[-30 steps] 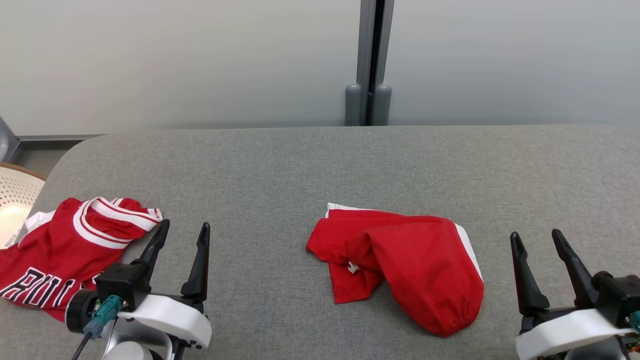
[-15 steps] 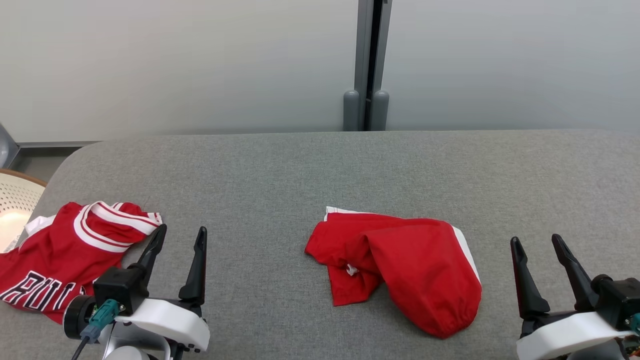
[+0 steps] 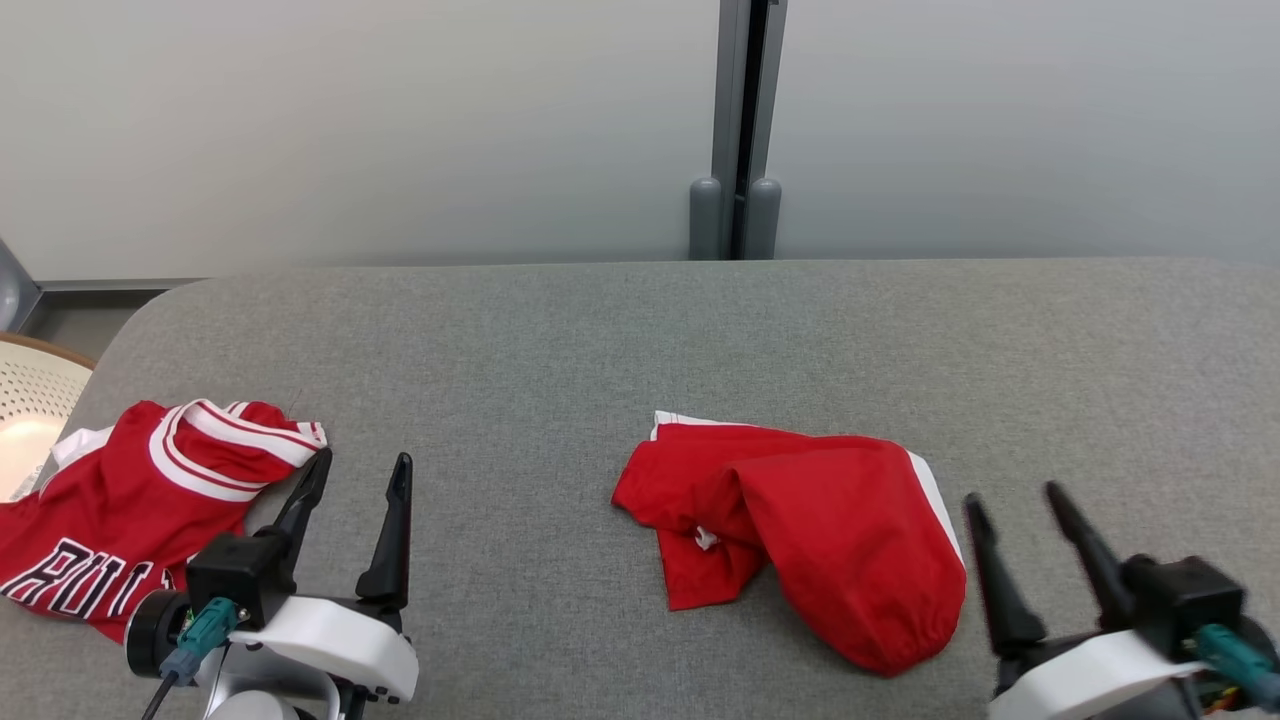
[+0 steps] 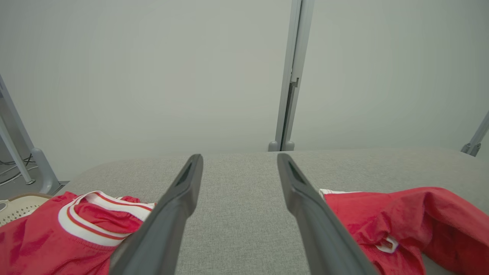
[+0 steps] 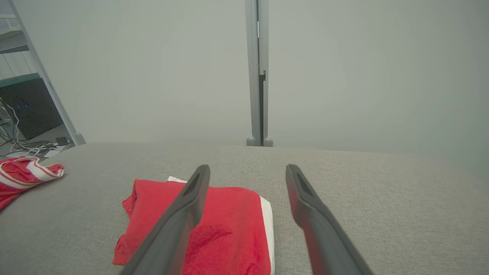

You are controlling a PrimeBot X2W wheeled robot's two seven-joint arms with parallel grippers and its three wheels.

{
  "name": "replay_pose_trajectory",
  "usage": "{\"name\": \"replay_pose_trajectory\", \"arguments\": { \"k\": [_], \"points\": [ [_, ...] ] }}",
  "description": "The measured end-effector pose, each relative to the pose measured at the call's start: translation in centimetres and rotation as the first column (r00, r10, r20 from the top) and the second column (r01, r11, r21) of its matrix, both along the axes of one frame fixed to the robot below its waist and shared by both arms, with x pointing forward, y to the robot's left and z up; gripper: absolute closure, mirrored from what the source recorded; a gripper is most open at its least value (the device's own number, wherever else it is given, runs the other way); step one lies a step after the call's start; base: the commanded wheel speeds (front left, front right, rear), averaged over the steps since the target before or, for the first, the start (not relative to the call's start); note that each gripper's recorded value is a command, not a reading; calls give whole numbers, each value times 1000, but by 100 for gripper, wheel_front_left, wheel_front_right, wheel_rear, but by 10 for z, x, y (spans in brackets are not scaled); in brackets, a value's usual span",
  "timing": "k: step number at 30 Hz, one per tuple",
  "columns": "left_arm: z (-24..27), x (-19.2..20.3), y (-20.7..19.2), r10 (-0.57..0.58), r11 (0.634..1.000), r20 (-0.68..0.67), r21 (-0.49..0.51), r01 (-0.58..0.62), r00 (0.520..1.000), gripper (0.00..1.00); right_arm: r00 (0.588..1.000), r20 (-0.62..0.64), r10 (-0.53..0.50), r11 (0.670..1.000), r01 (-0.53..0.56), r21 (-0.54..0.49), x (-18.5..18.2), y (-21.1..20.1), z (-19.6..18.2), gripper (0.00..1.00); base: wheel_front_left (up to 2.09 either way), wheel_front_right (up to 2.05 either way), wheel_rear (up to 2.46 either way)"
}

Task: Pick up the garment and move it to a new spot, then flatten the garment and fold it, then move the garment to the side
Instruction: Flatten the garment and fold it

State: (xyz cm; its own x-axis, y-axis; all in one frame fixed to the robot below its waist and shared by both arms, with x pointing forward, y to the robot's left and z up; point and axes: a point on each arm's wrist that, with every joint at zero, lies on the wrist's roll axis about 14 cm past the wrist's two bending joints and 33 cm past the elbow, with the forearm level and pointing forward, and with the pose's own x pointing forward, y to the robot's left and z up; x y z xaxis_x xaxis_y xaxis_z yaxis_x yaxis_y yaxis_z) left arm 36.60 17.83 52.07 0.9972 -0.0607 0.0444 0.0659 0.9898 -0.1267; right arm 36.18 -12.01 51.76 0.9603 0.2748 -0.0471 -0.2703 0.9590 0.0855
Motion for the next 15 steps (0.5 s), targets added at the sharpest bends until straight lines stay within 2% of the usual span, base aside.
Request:
{"name": "replay_pose_trajectory", "arguments": {
  "k": [4, 7, 11, 15],
  "points": [
    [2, 4, 0, -1, 1000, 5, 1, 1, 1000, 0, 985, -117, 124, 991, -130, -42, -13, 34, -33, 0, 0, 0, 0],
    [0, 8, -2, -3, 1000, 1, -3, 3, 1000, 0, 948, -233, 218, 969, -239, -65, -31, 58, -67, 0, 0, 0, 0],
    [1, 16, -3, -4, 1000, 7, -8, 4, 1000, 0, 888, -371, 272, 945, -319, -72, -49, 70, -110, 0, 0, 0, 0],
    [-1, 23, -5, -5, 1000, 5, -15, 5, 1000, 0, 868, -405, 287, 933, -349, -85, -44, 72, -128, 0, 0, 0, 0]
  ]
}}
